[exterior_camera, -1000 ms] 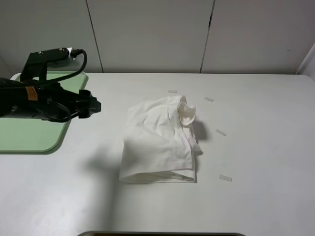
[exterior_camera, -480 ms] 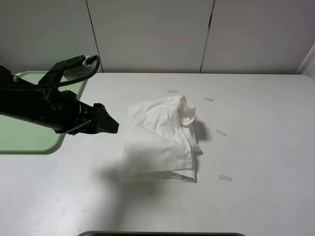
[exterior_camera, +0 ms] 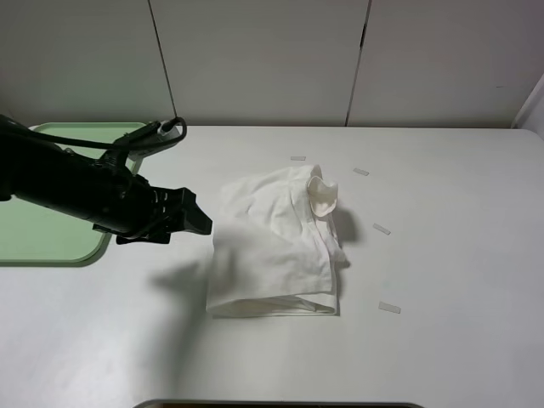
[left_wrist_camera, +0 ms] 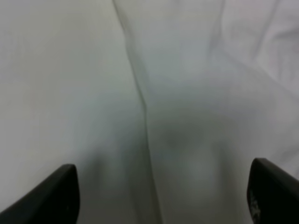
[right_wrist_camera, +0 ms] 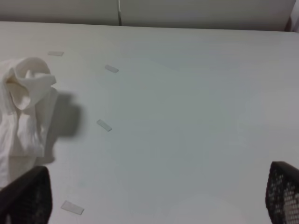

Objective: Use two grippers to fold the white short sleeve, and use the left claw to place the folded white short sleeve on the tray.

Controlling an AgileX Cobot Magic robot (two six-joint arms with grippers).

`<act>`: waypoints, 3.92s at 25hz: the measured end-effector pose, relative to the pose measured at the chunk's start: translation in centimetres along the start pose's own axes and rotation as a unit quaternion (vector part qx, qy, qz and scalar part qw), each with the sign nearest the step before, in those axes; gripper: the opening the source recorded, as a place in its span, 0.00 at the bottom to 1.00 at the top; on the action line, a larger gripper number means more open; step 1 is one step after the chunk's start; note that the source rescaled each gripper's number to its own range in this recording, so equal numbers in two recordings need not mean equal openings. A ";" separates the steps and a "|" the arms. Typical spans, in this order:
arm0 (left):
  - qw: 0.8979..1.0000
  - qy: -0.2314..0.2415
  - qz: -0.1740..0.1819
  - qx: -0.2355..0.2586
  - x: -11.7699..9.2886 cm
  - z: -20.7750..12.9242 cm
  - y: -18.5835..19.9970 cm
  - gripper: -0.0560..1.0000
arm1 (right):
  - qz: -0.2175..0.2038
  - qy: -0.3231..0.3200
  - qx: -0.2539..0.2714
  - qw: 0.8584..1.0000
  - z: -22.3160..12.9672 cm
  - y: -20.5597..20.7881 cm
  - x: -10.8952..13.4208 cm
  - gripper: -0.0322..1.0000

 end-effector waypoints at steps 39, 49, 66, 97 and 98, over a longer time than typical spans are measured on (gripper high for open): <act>0.933 -0.327 0.129 0.079 0.2 8.3 -6.5 0.19 | 0.000 0.000 0.000 1.000 0.0 0.0 0.0 1.00; 0.857 -0.338 0.389 0.000 12.8 18.1 3.3 0.19 | 0.000 0.000 0.000 1.000 0.0 0.0 0.0 1.00; 0.845 -0.259 0.466 0.030 21.4 17.5 8.6 0.19 | 0.001 -0.001 0.000 1.000 0.0 0.0 0.0 1.00; 0.865 -0.161 0.321 -0.351 2.7 8.9 28.4 1.00 | 0.001 -0.001 0.000 1.000 0.0 0.0 0.0 1.00; 0.864 -0.170 0.316 -0.352 2.3 7.7 29.0 1.00 | 0.001 -0.001 0.000 1.000 0.0 0.0 0.0 1.00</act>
Point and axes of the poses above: a point on each arm's last joint axis where the gripper is mounted, y pointing back along that axis away from the gripper, x along the wrist's bending axis when the last joint is at zero, z = x × y, the point moved 7 cm from there along -y, pointing out along that axis toward the gripper, and after that the axes turned 14 degrees about y, right-handed, at the moved point
